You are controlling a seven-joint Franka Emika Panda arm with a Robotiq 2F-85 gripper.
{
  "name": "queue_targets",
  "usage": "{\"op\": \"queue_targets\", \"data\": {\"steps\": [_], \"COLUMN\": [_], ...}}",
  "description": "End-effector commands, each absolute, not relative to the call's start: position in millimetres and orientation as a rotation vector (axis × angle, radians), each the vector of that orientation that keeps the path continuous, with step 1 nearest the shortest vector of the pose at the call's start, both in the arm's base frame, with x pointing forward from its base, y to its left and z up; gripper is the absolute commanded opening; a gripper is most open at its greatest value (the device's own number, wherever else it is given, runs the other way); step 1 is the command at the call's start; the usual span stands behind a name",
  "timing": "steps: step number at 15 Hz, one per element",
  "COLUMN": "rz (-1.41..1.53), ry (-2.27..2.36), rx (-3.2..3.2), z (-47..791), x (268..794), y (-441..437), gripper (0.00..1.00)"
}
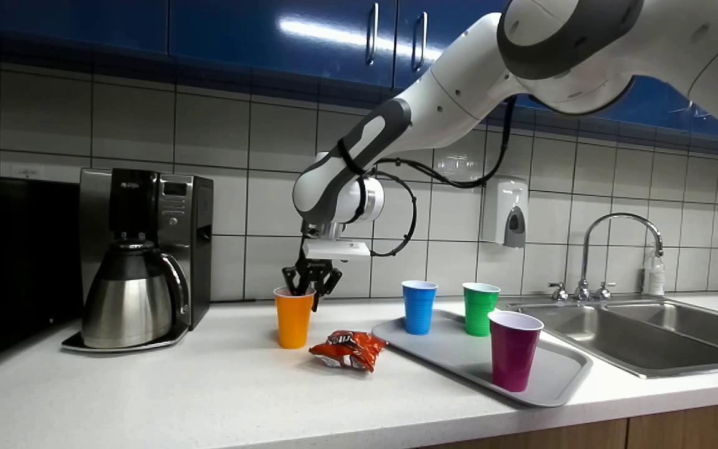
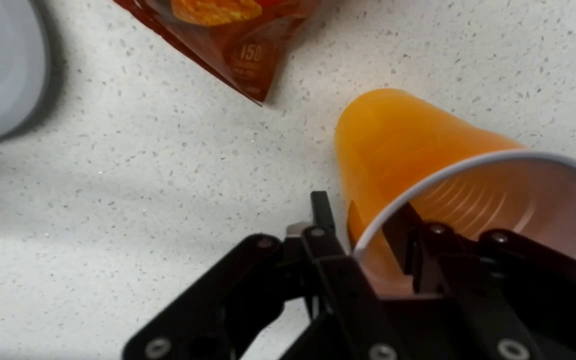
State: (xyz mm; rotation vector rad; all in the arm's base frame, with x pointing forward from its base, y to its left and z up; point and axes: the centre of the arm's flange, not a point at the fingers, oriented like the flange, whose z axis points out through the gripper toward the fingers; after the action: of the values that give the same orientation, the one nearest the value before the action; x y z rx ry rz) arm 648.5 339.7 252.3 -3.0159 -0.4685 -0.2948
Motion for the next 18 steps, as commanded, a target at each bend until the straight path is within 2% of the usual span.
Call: {"op": "queue_targets", "data": {"steps": [1,3,18], "rz": [-0.292,-0.29,-0.39], "ry": [-0.492,-0.492,-0.471], "rx": [-3.021,-3.022,-2.946], "z": [254.0,254.1,313.8], "x": [651.9,651.1,669.3], "y": [346.0,347.6,333.7], "gripper": [0.03,0.0,0.0]}}
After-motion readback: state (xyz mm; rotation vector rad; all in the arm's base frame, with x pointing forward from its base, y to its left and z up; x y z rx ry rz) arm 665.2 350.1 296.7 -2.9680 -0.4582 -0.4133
